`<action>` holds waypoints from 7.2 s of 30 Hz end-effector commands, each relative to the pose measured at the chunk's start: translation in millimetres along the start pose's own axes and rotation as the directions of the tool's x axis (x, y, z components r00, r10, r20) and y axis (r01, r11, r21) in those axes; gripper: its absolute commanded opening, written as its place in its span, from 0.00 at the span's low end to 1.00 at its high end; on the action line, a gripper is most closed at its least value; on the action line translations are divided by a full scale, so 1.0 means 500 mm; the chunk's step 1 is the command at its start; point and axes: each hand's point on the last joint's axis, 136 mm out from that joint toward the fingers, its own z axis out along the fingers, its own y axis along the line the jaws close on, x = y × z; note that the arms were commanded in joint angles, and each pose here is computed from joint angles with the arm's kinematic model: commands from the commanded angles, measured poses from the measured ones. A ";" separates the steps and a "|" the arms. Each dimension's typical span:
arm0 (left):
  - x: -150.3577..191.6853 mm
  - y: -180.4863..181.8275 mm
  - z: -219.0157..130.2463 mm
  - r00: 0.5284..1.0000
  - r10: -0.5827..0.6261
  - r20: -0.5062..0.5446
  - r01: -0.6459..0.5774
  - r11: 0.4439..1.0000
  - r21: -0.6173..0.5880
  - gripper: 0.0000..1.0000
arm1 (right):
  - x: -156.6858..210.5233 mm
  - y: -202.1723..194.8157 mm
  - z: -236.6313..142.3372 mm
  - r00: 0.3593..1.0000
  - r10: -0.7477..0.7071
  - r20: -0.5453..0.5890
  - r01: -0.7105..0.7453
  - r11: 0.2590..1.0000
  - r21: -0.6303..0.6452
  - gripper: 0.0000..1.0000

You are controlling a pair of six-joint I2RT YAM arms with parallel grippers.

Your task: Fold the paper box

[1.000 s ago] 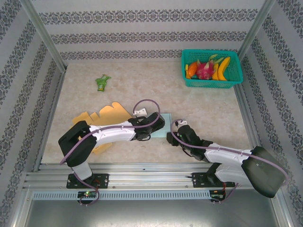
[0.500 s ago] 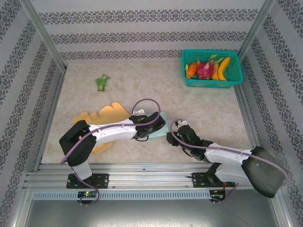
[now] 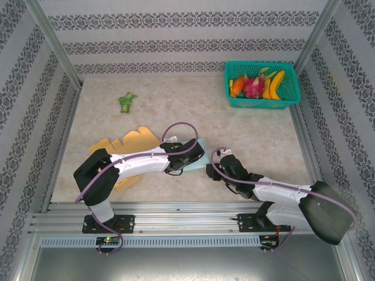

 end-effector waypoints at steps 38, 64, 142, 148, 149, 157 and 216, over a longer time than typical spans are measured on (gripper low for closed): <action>0.039 0.026 0.066 0.997 -0.004 -0.081 0.003 1.000 -0.018 0.98 | -0.174 0.027 -0.017 0.990 -0.016 0.139 0.017 1.000 -0.002 0.53; -0.003 0.050 0.034 0.999 -0.035 -0.027 0.036 0.999 0.027 1.00 | -0.085 -0.026 0.124 0.998 0.068 -0.003 -0.067 0.991 0.114 0.42; 0.008 0.065 0.012 0.905 -0.418 -0.084 0.418 0.908 -0.015 1.00 | -0.039 -0.003 0.118 0.998 0.039 0.046 -0.045 0.989 0.140 0.40; 0.004 0.056 0.018 0.912 -0.403 -0.074 0.402 0.915 -0.030 0.99 | -0.038 -0.004 0.117 0.998 0.036 0.048 -0.043 0.989 0.140 0.40; 0.005 0.056 0.020 0.910 -0.408 -0.075 0.407 0.913 -0.030 0.98 | -0.037 -0.004 0.117 0.998 0.035 0.047 -0.041 0.989 0.140 0.40; -0.002 0.053 0.029 0.915 -0.400 -0.062 0.399 0.917 -0.023 0.94 | -0.036 -0.006 0.118 0.998 0.032 0.047 -0.038 0.989 0.142 0.39; 0.014 0.118 0.083 0.936 -0.342 -0.080 0.334 0.938 -0.094 0.85 | -0.037 0.009 -0.002 0.996 0.026 0.086 -0.030 0.999 0.039 0.50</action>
